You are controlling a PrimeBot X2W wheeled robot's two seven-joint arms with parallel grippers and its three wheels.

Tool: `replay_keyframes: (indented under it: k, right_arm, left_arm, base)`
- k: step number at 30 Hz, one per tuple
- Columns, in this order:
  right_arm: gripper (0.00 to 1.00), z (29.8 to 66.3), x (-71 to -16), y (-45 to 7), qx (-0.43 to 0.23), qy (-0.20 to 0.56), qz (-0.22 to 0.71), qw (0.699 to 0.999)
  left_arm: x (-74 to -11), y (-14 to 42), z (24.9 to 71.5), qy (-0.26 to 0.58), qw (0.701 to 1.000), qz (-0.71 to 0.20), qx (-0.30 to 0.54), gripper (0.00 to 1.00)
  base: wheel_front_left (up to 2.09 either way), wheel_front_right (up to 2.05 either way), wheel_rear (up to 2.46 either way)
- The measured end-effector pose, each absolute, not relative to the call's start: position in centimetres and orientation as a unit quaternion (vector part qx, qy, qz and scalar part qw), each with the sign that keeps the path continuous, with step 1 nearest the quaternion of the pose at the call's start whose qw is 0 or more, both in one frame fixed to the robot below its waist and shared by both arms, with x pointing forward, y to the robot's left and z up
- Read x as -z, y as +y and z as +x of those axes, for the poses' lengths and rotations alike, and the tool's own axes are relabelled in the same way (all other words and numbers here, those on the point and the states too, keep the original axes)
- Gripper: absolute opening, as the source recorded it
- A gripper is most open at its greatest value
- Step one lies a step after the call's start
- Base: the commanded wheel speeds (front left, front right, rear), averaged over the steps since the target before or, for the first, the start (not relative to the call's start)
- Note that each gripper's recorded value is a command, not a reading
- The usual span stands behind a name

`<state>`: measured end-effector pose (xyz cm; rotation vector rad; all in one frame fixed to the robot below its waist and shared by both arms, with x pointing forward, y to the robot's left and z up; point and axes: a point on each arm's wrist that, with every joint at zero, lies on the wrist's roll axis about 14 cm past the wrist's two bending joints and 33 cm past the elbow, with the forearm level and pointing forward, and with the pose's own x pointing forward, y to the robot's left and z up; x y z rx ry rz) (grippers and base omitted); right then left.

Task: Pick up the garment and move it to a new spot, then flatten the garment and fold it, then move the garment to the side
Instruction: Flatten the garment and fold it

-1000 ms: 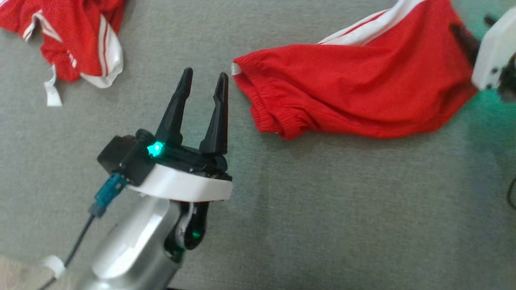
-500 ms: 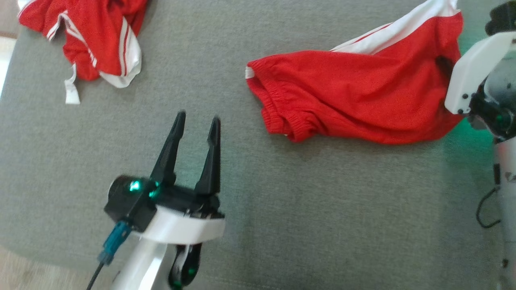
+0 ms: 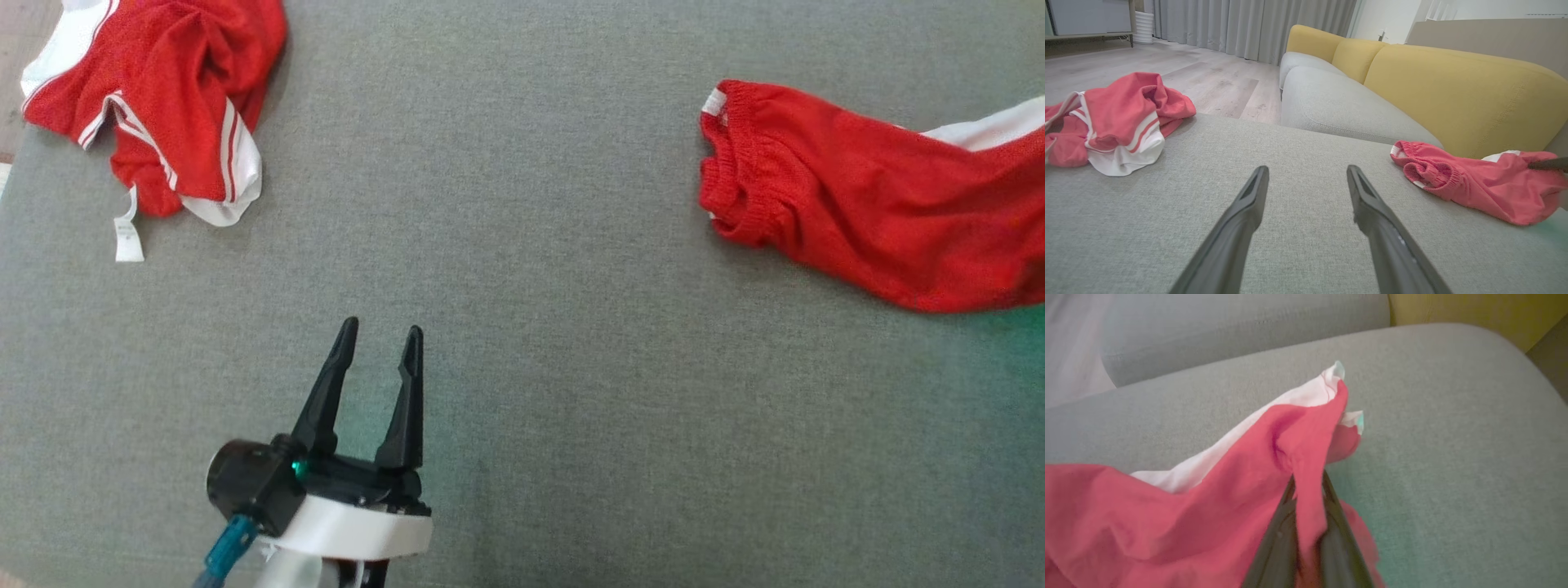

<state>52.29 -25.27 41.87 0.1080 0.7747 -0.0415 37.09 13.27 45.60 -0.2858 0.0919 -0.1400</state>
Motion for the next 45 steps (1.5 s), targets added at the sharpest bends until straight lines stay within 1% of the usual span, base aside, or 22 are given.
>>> replay_keyframes:
  k: [2, 5, 10, 12, 13, 14, 15, 18, 23, 24, 25, 26, 28, 29, 32, 36, 39, 41, 45]
  right_arm:
    - [0.00, 52.8, -43.2, -24.8, 0.012, 0.361, 0.054, 0.931]
    - [0.00, 53.1, -44.3, -21.5, -0.031, 0.356, 0.059, 0.932]
    - [0.00, 52.0, -44.5, -11.5, -0.149, 0.369, 0.043, 0.916]
    - [0.00, 51.3, -44.2, -8.1, -0.187, 0.374, 0.042, 0.907]
    - [0.00, 51.3, -44.2, -8.1, -0.187, 0.374, 0.042, 0.907]
    - [0.00, 50.6, -44.0, -5.5, -0.216, 0.377, 0.035, 0.900]
    - [0.00, 50.6, -44.0, -5.5, -0.216, 0.377, 0.035, 0.900]
    - [0.00, 50.1, -43.4, -3.2, -0.241, 0.376, 0.021, 0.894]
    - [0.00, 50.1, -42.3, -2.1, -0.247, 0.367, 0.006, 0.897]
    - [0.37, 50.1, -42.4, -1.7, -0.253, 0.359, 0.008, 0.899]
    - [0.98, 50.0, -42.6, -1.2, -0.259, 0.350, 0.013, 0.900]
    - [1.00, 49.9, -42.8, -0.8, -0.266, 0.342, 0.018, 0.901]
    - [1.00, 49.6, -43.3, 0.0, -0.278, 0.328, 0.039, 0.902]
    - [1.00, 48.8, -43.9, 1.2, -0.300, 0.319, 0.056, 0.897]
    - [1.00, 46.7, -44.8, 2.7, -0.331, 0.310, 0.086, 0.887]
    - [1.00, 44.8, -45.7, 2.5, -0.337, 0.287, 0.096, 0.891]
    - [1.00, 44.4, -47.5, 1.4, -0.327, 0.247, 0.091, 0.907]
    - [1.00, 44.6, -49.2, 0.0, -0.315, 0.203, 0.072, 0.924]
    - [1.00, 45.3, -51.2, -5.3, -0.259, 0.123, 0.005, 0.958]
  left_arm:
    - [-45.6, 13.1, 36.9, 0.045, 0.986, -0.143, 0.073, 1.00]
    - [-45.3, 12.9, 36.6, 0.052, 0.985, -0.148, 0.072, 1.00]
    - [-44.5, 12.4, 36.3, 0.064, 0.984, -0.149, 0.078, 1.00]
    - [-44.1, 12.3, 36.3, 0.070, 0.984, -0.145, 0.079, 1.00]
    - [-44.1, 12.3, 36.3, 0.070, 0.984, -0.145, 0.079, 1.00]
    - [-44.1, 12.4, 36.4, 0.070, 0.984, -0.145, 0.079, 1.00]
    - [-44.1, 12.4, 36.4, 0.070, 0.984, -0.145, 0.079, 1.00]
    - [-44.4, 12.7, 36.6, 0.065, 0.985, -0.142, 0.076, 1.00]
    - [-44.3, 13.5, 36.0, 0.067, 0.986, -0.139, 0.063, 1.00]
    - [-44.3, 13.6, 35.9, 0.067, 0.986, -0.139, 0.062, 1.00]
    - [-44.3, 13.6, 35.8, 0.066, 0.986, -0.140, 0.061, 1.00]
    - [-44.4, 13.6, 35.7, 0.066, 0.986, -0.140, 0.060, 1.00]
    - [-44.3, 13.5, 35.6, 0.068, 0.986, -0.141, 0.061, 1.00]
    - [-44.2, 13.4, 35.4, 0.069, 0.985, -0.142, 0.063, 1.00]
    - [-44.2, 13.3, 35.2, 0.069, 0.985, -0.144, 0.064, 1.00]
    - [-44.5, 13.0, 35.3, 0.065, 0.985, -0.145, 0.070, 1.00]
    - [-45.0, 12.9, 35.5, 0.055, 0.985, -0.145, 0.074, 1.00]
    - [-45.5, 12.7, 35.5, 0.048, 0.985, -0.145, 0.078, 1.00]
    - [-45.8, 12.9, 34.6, 0.044, 0.986, -0.146, 0.074, 1.00]
  base:
    - [0.00, 0.00, 0.00]
    - [0.00, 0.00, 0.00]
    - [0.00, 0.00, 0.00]
    - [0.00, 0.00, 0.00]
    - [0.00, 0.00, 0.00]
    - [0.00, 0.00, 0.00]
    - [0.00, 0.00, 0.00]
    - [0.00, 0.00, 0.00]
    - [0.00, 0.00, 0.00]
    - [0.00, 0.00, 0.00]
    - [0.00, 0.00, 0.00]
    - [0.00, 0.00, 0.00]
    - [0.00, 0.00, 0.00]
    - [0.00, 0.00, 0.00]
    - [0.00, 0.00, 0.00]
    - [0.00, 0.00, 0.00]
    - [0.00, 0.00, 0.00]
    - [0.00, 0.00, 0.00]
    - [0.00, 0.00, 0.00]
